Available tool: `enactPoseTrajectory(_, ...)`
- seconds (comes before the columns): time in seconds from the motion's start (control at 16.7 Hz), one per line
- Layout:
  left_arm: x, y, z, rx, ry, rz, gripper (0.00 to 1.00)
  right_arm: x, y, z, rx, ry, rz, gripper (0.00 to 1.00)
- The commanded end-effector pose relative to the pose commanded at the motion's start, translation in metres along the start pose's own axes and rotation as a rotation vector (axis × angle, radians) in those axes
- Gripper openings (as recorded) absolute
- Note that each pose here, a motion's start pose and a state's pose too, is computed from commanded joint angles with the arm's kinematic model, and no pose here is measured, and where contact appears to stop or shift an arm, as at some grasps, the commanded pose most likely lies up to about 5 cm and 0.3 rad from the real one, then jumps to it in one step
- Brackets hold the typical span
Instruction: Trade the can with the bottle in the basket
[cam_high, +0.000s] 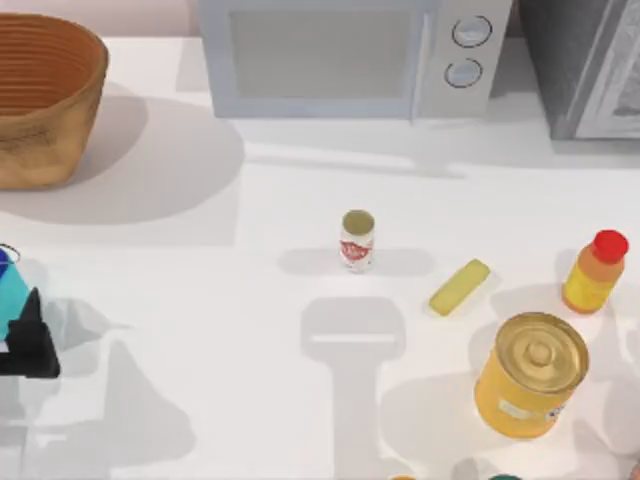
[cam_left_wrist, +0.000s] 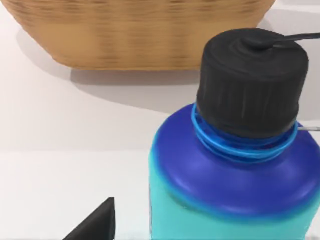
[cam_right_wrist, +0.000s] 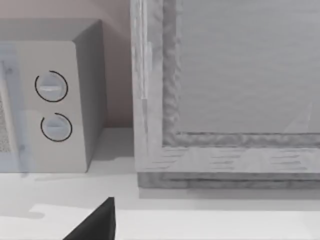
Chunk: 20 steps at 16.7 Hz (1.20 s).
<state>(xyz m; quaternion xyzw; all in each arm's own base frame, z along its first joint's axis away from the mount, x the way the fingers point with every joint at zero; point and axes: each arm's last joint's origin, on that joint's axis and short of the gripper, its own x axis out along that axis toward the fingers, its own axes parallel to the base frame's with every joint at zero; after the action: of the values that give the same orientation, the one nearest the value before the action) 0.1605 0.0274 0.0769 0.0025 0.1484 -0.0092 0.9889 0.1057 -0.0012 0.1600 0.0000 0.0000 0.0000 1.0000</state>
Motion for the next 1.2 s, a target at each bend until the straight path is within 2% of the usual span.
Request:
enactPoseTrajectory(0.48, 0.008, 0.001, 0.001, 0.001, -0.003, -0.003, 1.00, 0.000, 0.000, 0.000, 0.000, 0.000, 0.000, 1.00)
enactPoseTrajectory(0.96, 0.054, 0.000, 0.000, 0.000, 0.002, -0.001, 1.00, 0.000, 0.000, 0.000, 0.000, 0.000, 0.000, 1.00)
enactPoseTrajectory(1.2, 0.060, 0.000, -0.001, 0.000, 0.002, -0.001, 1.00, 0.000, 0.000, 0.000, 0.000, 0.000, 0.000, 1.00)
